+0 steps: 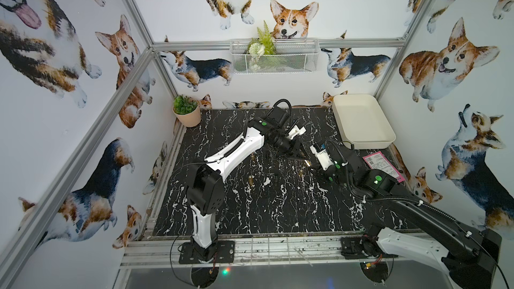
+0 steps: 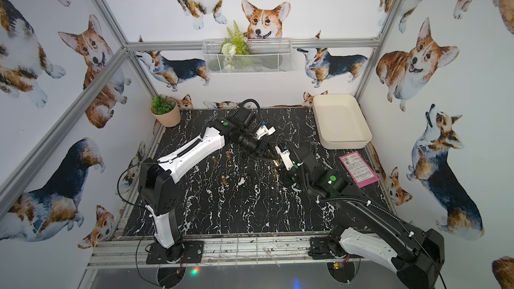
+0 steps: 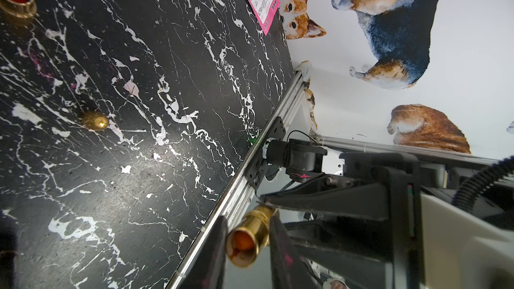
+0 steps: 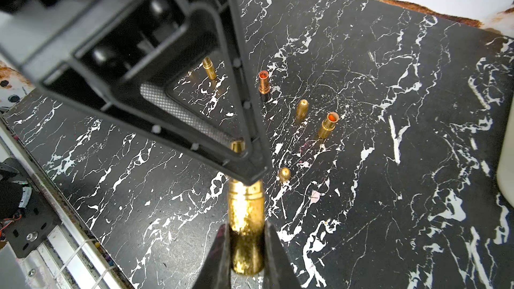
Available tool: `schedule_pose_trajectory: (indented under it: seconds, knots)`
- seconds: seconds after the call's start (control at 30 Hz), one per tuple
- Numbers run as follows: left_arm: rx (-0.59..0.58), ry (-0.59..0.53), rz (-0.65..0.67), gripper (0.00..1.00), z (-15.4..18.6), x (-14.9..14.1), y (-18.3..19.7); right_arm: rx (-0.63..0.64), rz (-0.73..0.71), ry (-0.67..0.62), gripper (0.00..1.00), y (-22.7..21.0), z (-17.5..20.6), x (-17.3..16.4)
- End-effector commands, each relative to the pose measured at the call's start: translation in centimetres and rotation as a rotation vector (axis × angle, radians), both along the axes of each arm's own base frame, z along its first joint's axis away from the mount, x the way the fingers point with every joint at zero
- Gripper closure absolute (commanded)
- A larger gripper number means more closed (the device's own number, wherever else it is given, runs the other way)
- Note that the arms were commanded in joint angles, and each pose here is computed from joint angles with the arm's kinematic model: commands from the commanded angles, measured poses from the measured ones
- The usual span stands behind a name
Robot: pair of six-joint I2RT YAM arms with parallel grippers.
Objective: Open the lipstick cap
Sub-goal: Place the lipstick at the center of the board.
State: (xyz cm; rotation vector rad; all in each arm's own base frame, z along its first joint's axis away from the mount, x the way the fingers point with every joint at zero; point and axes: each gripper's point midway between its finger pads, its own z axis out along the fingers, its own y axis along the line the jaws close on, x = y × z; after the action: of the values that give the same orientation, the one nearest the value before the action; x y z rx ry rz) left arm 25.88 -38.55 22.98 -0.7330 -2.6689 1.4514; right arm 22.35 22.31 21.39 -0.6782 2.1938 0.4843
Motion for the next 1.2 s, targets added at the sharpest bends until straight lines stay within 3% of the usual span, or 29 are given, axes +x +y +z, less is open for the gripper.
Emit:
schedule_pose_trajectory:
  seconds: [0.0, 0.33, 0.53, 0.73, 0.93, 1.17]
  knots:
    - [-0.045, 0.021, -0.022, 0.75, 0.7, -0.4, -0.5, 0.030, 0.003, -0.043, 0.85, 0.6, 1.1, 0.6]
    - [-0.057, 0.030, -0.031, 0.81, 0.7, -0.6, -0.6, 0.018, 0.007, -0.045, 0.84, 0.7, 1.0, 0.8]
    - [-0.060, 0.028, -0.031, 0.82, 1.0, -0.7, -0.5, 0.012, -0.010, -0.043, 0.74, 0.4, 0.8, 0.9]
    - [-0.065, 0.028, -0.029, 0.82, 1.1, -0.6, -0.5, 0.016, -0.018, -0.054, 0.71, 0.1, 0.8, 0.8]
    - [-0.056, 0.010, 0.003, 0.82, 1.3, 0.2, -0.1, 0.002, -0.033, -0.049, 0.59, -0.4, 0.8, 0.7]
    - [0.128, -0.154, 0.101, 0.82, -0.4, 3.6, 1.1, 0.026, -0.114, -0.114, 0.58, -3.7, 3.1, -0.5]
